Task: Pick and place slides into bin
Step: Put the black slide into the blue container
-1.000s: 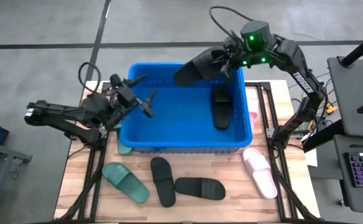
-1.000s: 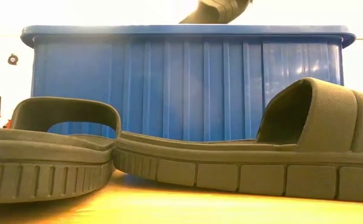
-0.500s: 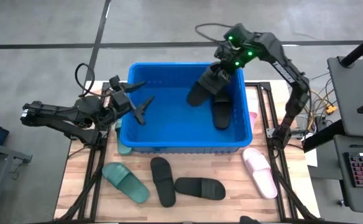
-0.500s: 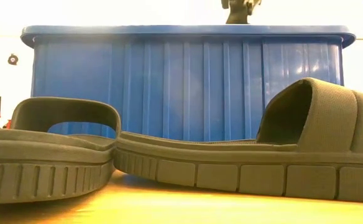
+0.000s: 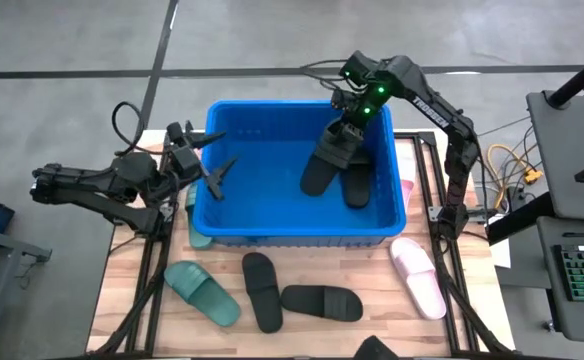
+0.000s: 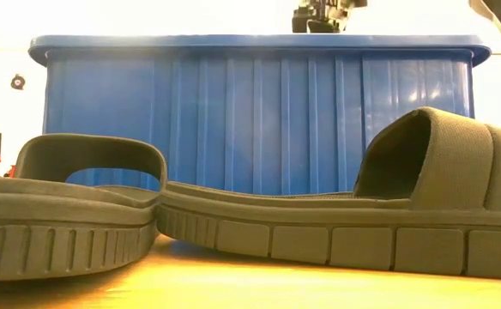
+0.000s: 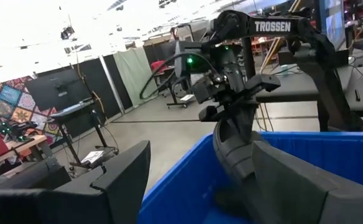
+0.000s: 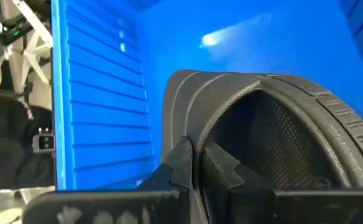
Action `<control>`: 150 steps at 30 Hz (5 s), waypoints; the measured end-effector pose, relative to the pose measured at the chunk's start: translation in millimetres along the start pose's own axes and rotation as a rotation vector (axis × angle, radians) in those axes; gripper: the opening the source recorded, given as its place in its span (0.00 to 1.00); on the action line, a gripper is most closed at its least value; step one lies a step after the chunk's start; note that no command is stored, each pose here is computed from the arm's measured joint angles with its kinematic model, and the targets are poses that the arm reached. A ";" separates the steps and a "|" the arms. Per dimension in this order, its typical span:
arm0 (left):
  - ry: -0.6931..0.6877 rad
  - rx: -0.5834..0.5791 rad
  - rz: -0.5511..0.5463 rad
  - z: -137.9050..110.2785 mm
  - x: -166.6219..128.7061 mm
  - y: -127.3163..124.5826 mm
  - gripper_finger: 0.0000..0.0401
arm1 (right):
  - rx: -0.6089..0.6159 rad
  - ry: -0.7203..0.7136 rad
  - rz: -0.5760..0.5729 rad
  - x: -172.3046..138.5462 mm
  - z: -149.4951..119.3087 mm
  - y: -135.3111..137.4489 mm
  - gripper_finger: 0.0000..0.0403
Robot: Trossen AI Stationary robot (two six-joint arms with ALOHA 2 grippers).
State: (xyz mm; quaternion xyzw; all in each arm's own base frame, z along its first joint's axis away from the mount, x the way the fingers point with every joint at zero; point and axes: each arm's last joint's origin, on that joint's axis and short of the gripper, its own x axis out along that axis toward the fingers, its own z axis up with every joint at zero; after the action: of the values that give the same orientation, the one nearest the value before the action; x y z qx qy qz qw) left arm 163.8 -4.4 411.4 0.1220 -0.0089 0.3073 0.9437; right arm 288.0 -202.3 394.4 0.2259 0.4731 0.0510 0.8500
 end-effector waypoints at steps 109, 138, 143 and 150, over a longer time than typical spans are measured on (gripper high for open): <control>0.092 0.026 0.226 -6.1 24.7 -20.4 0.66 | -0.230 0.294 -0.215 107.8 17.7 -84.5 0.35; 0.076 0.033 0.230 -1.6 16.4 -10.6 0.66 | -0.265 0.380 -0.545 131.7 29.4 -12.3 0.59; 0.076 0.027 0.230 -1.7 16.7 -11.0 0.66 | -0.287 0.352 -0.487 134.5 30.9 -11.7 0.63; 0.077 0.027 0.230 -2.0 17.2 -11.5 0.66 | -0.370 0.338 -0.481 149.8 30.6 -20.1 0.60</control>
State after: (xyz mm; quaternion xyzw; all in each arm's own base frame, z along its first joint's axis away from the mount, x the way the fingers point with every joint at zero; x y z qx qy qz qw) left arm 184.3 -3.0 408.5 0.1210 0.0177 0.4181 0.9002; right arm 392.7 -185.4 282.5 -0.0616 0.6294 -0.0293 0.7740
